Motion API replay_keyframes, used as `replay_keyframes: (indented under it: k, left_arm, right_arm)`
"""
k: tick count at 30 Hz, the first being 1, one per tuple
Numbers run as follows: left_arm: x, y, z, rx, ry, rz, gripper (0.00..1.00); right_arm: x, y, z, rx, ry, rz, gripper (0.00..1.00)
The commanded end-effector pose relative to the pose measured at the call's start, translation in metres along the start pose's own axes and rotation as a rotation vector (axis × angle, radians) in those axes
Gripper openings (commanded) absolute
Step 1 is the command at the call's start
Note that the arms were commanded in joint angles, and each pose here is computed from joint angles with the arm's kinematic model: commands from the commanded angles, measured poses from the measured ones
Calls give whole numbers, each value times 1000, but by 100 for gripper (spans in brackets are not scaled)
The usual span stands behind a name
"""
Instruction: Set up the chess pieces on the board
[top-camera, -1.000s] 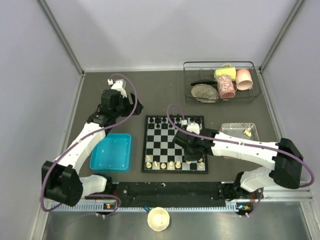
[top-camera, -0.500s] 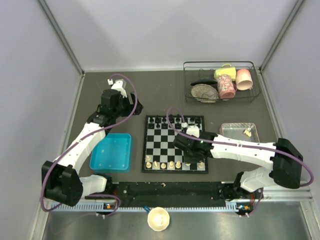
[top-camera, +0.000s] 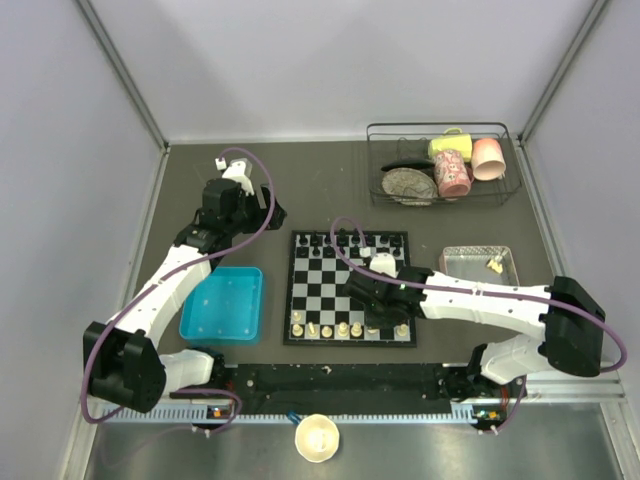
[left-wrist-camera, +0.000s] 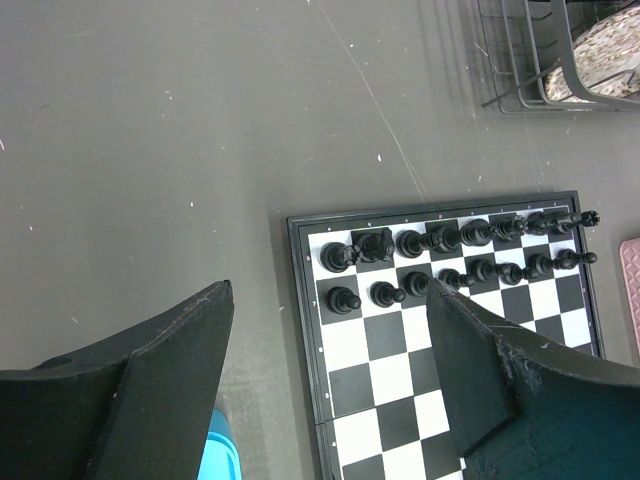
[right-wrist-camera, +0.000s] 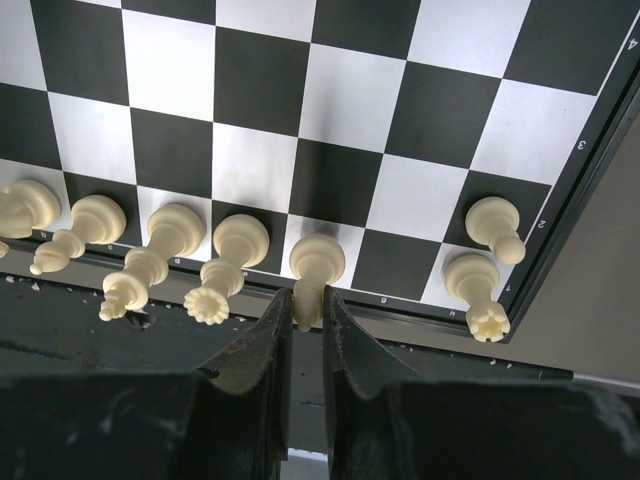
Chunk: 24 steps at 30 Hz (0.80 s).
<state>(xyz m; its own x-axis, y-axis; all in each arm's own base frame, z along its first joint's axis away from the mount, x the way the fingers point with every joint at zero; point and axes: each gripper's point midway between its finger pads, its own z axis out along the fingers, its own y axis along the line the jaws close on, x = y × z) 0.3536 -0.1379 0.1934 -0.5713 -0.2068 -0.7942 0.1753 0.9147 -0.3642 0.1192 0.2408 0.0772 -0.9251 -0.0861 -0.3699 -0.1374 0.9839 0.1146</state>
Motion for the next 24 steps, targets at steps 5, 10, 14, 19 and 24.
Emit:
replay_keyframes:
  k: [5,10,14,19,24]
  left_arm:
    - [-24,-7,-1,19,-72,16,82]
    - [-25,-8,-2,22,-74,16,82]
    - [-24,-7,-1,19,-72,16,82]
    - [-24,-7,-1,19,-70,14,82]
    - [-25,-7,-2,18,-76,16,82]
  right_arm:
    - [7,6,5,-10,16,-9,0]
    - [9,5,5,-9,20,-8,0]
    - [11,4,5,-8,21,-8,0]
    - [11,6,5,-15,17,-11,0]
    - [10,7,7,-14,12,-9,0]
